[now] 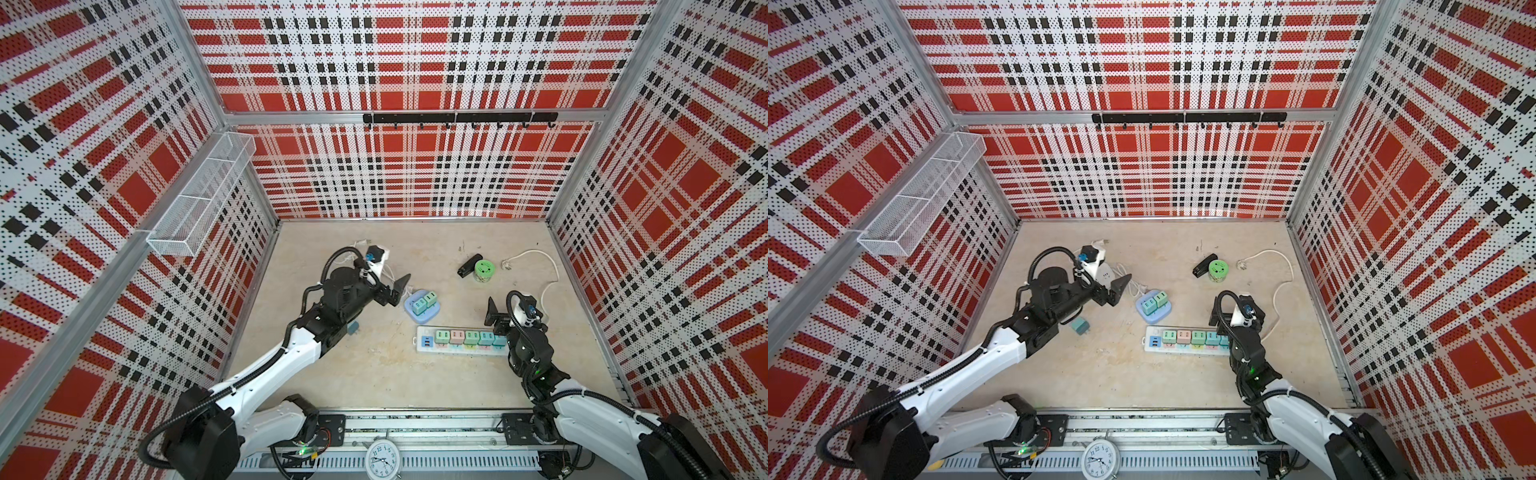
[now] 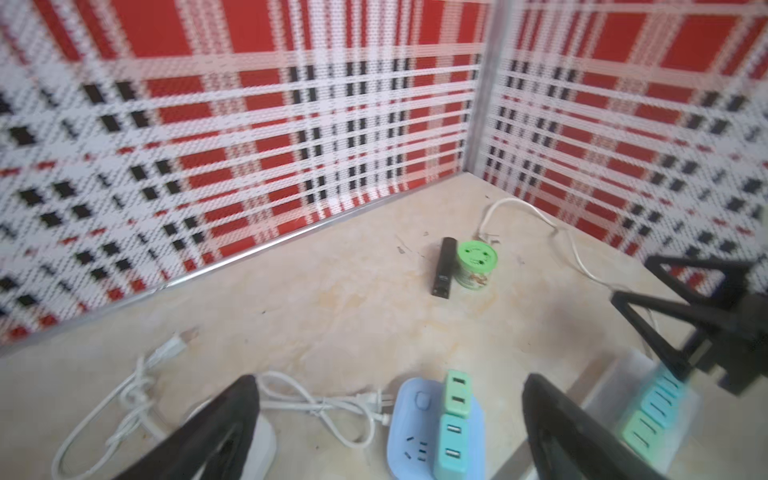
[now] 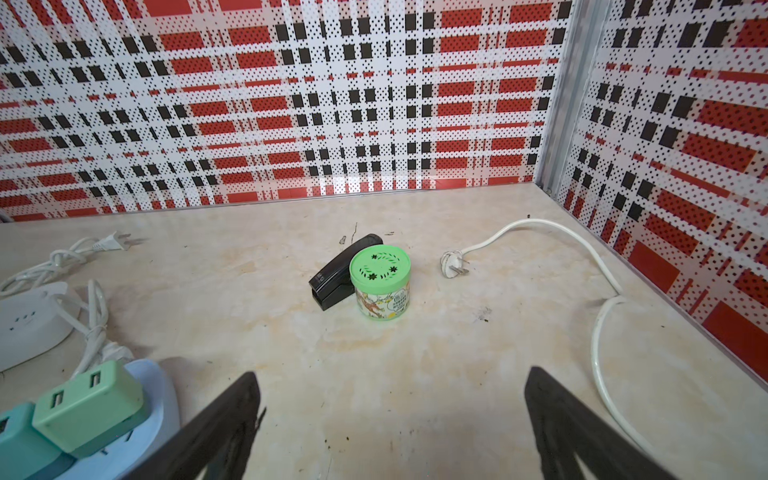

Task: Insert the plug
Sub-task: 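Open the left gripper and move it over the white square power strip, then close the left gripper on the white square power strip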

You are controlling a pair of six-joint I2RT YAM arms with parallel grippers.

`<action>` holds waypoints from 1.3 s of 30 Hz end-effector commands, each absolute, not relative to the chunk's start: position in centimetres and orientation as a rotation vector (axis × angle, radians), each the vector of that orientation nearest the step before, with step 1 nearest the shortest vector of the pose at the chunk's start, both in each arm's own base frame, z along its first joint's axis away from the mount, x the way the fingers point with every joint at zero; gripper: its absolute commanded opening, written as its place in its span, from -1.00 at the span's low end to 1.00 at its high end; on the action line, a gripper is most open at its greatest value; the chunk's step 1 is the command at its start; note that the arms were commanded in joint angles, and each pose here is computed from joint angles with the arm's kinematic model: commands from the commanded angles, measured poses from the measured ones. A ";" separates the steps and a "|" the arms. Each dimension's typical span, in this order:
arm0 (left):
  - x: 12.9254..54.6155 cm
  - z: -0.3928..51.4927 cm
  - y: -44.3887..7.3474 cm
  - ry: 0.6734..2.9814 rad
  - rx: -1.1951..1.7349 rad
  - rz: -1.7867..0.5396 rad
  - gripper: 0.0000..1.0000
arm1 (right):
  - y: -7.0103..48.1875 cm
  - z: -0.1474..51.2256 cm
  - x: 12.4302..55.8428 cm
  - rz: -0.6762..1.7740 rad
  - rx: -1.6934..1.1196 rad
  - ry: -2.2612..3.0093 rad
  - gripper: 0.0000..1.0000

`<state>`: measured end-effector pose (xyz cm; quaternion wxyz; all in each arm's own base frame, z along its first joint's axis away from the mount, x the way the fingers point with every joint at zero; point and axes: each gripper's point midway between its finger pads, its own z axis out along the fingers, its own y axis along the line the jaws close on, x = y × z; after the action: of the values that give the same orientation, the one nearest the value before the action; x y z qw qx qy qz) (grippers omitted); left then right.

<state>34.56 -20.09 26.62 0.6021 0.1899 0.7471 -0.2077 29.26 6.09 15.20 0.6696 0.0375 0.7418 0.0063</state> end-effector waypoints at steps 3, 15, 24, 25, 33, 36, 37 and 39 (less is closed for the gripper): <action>39.8 25.0 -13.0 1.810 -0.092 -0.380 0.98 | 6.5 17.6 30.0 0.048 0.102 1.599 1.00; 46.3 17.0 -5.8 2.108 -0.615 -0.228 0.99 | 6.7 17.4 30.3 0.044 0.095 1.612 1.00; 50.7 10.1 -9.1 2.430 -0.562 -0.135 0.99 | 7.0 17.2 30.6 0.037 0.080 1.631 1.00; 50.9 9.4 -9.3 2.451 -0.560 -0.102 0.98 | 7.0 17.2 30.6 0.038 0.081 1.630 1.00; 51.7 6.4 -10.9 2.521 -0.570 -0.080 0.98 | 7.1 17.2 30.7 0.039 0.078 1.632 1.00; 51.5 5.8 -10.9 2.529 -0.581 -0.061 0.99 | 7.1 17.2 30.7 0.039 0.076 1.634 1.00; 51.4 5.6 -10.8 2.531 -0.589 -0.050 0.99 | 7.1 17.2 30.7 0.042 0.075 1.633 1.00; 51.1 5.2 -10.5 2.543 -0.601 -0.027 0.99 | 7.1 17.2 30.6 0.043 0.073 1.635 1.00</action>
<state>51.36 -10.93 5.62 0.2727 -0.2044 0.9398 -0.0267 30.16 6.91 15.38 0.6653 0.0280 0.7460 0.0099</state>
